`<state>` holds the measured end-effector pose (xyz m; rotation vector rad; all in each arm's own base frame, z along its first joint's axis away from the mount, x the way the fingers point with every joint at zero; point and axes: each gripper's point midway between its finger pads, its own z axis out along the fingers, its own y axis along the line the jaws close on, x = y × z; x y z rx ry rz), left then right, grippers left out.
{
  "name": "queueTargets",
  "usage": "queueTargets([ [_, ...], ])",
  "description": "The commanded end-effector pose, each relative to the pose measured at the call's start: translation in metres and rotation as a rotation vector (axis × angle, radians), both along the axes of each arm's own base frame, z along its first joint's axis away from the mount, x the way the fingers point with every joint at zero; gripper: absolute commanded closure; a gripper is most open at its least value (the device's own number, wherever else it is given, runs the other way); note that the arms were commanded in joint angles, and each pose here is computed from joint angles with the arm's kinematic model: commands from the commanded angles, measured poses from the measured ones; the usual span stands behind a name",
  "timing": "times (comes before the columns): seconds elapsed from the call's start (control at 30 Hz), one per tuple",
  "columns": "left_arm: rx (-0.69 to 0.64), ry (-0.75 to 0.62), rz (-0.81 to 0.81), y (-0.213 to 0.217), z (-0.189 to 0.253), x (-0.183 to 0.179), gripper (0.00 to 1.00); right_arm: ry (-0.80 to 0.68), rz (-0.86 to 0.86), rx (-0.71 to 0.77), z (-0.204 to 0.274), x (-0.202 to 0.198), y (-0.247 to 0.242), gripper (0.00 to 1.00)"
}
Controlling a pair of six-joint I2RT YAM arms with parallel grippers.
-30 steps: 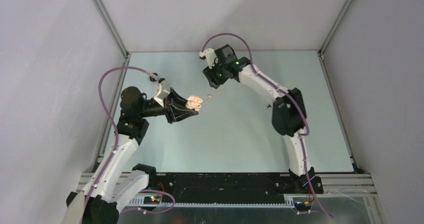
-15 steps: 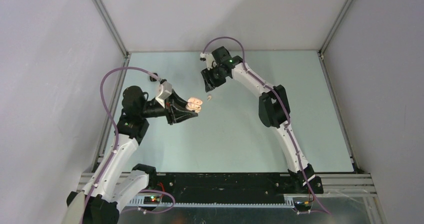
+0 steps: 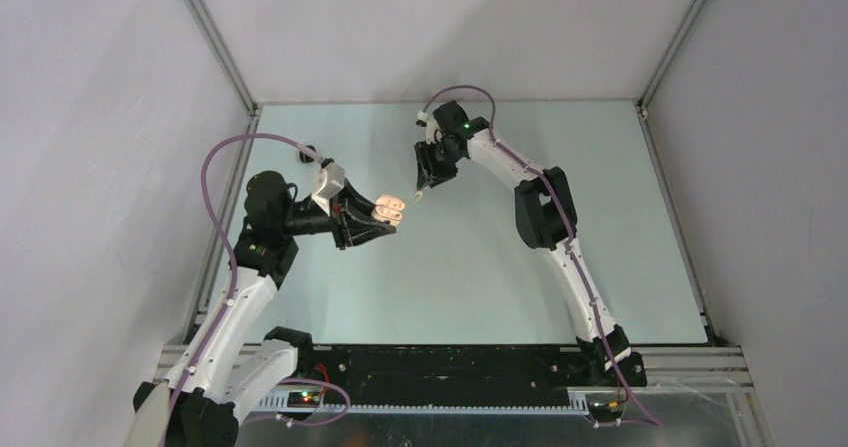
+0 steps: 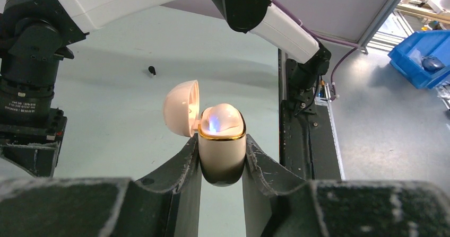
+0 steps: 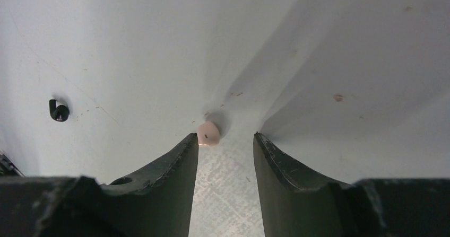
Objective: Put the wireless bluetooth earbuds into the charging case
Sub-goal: Pick up the right earbud from the center of the board.
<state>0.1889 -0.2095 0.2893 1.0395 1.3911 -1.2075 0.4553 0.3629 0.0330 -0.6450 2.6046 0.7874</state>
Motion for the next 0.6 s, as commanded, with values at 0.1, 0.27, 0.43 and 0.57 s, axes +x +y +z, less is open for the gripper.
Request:
queueTargets([
  [0.1,-0.003,-0.069,-0.008,0.001,0.017,0.002,0.96,0.035,-0.042,0.008,-0.007,0.003,0.002,0.53],
  [0.27,-0.003,-0.069,-0.006,0.001,0.017,0.003,0.96,0.037,-0.032,-0.001,-0.01,-0.002,0.008,0.53],
  [0.43,-0.002,-0.068,-0.007,0.001,0.018,0.003,0.96,0.028,-0.028,0.003,-0.009,-0.005,0.017,0.52],
  [0.57,-0.002,-0.07,-0.008,0.001,0.018,0.002,0.96,0.005,-0.024,-0.019,-0.01,-0.007,0.021,0.52],
])
